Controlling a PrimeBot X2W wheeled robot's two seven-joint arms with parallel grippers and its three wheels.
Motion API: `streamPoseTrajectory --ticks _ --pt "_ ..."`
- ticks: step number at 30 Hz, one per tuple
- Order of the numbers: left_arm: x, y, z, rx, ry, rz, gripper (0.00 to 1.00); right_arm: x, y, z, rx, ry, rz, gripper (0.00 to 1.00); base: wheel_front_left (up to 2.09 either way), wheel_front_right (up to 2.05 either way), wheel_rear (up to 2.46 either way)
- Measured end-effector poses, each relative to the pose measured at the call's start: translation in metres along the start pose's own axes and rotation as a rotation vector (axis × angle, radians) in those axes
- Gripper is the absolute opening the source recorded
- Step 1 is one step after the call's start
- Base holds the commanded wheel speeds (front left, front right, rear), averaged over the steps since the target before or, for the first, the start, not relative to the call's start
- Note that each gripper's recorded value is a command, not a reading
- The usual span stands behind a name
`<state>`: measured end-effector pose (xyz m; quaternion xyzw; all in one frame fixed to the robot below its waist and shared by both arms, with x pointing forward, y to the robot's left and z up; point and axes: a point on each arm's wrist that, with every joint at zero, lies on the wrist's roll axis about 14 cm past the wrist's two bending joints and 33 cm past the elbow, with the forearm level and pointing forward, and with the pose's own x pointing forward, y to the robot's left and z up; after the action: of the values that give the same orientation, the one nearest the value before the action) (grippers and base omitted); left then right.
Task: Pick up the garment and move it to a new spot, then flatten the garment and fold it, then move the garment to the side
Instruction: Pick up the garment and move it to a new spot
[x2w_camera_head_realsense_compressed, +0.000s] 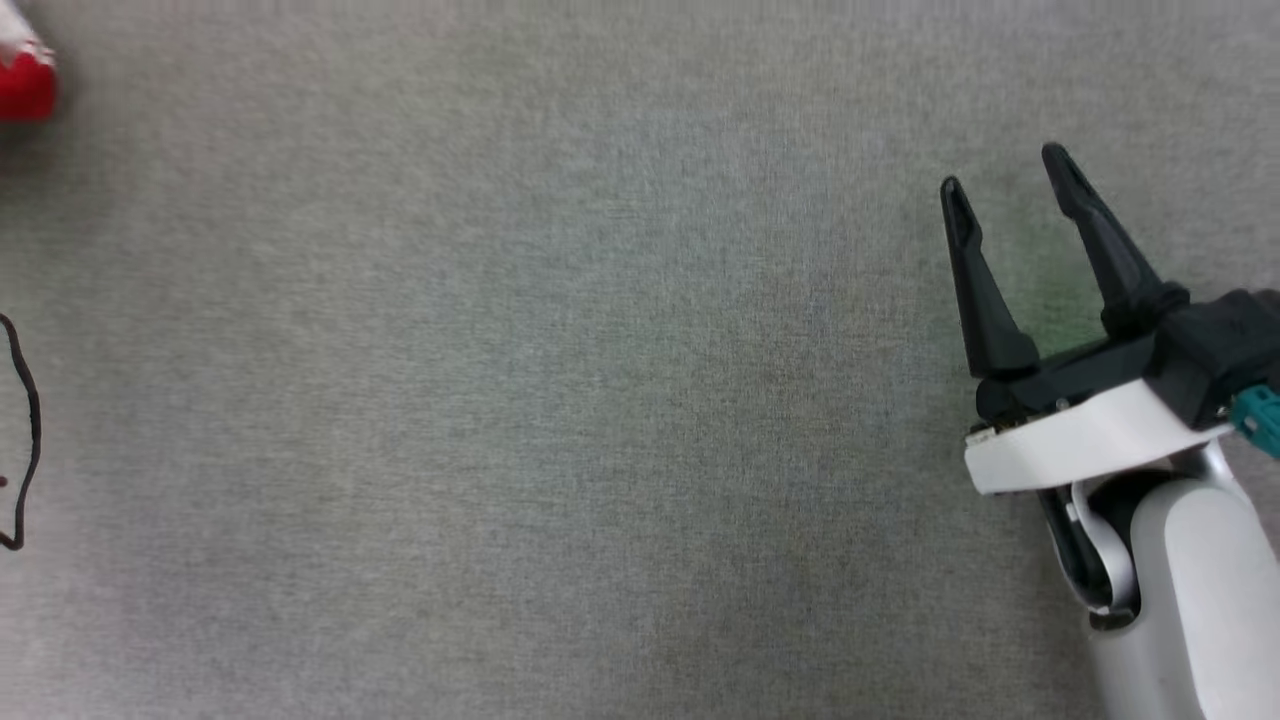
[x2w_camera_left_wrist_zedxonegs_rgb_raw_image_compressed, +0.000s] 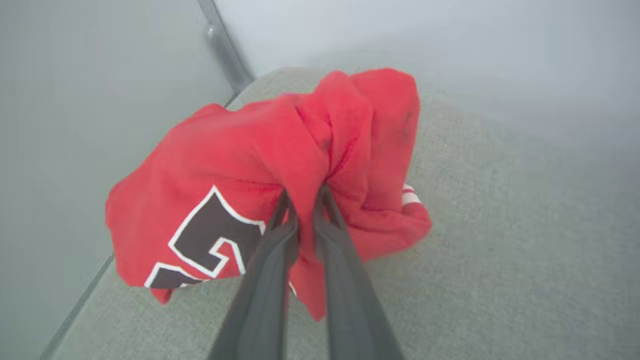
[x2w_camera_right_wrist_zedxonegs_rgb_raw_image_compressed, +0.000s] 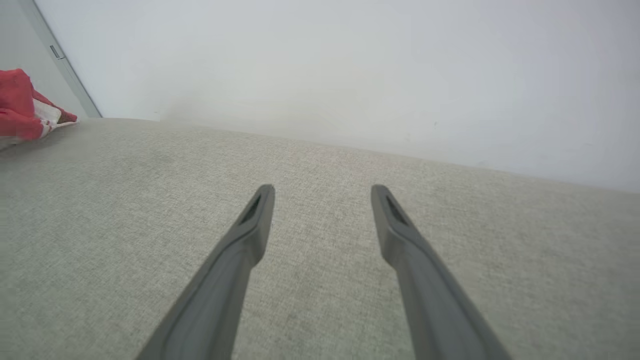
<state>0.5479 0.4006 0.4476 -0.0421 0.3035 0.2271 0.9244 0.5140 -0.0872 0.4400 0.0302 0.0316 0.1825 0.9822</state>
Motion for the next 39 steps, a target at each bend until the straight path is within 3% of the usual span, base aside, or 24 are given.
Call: streamPoseTrajectory --ticks 12,18,28,34,39 --pt "-0.096 0.004 0.112 -0.025 -0.526 -0.078 0.0 -0.046 0.006 0.055 0.005 -0.078 -0.06 1.0 0.0 0.0 0.0" --pt "-0.142 -0.027 0.131 -0.056 -0.661 -0.204 0.0 -0.073 0.008 0.075 0.003 -0.105 -0.09 1.0 0.0 0.0 0.0" --pt "-0.204 -0.144 0.108 -0.028 -0.703 -0.553 0.0 -0.114 0.001 0.095 -0.006 -0.134 -0.152 1.0 0.0 0.0 0.0" --pt "-0.246 -0.232 0.067 0.005 -0.668 -0.806 0.0 -0.137 -0.01 0.097 0.007 -0.137 -0.202 1.0 0.0 0.0 0.0" --pt "-0.277 -0.285 0.017 0.052 -0.606 -0.991 0.0 -0.153 -0.021 0.096 0.011 -0.129 -0.249 1.0 0.0 0.0 0.0"
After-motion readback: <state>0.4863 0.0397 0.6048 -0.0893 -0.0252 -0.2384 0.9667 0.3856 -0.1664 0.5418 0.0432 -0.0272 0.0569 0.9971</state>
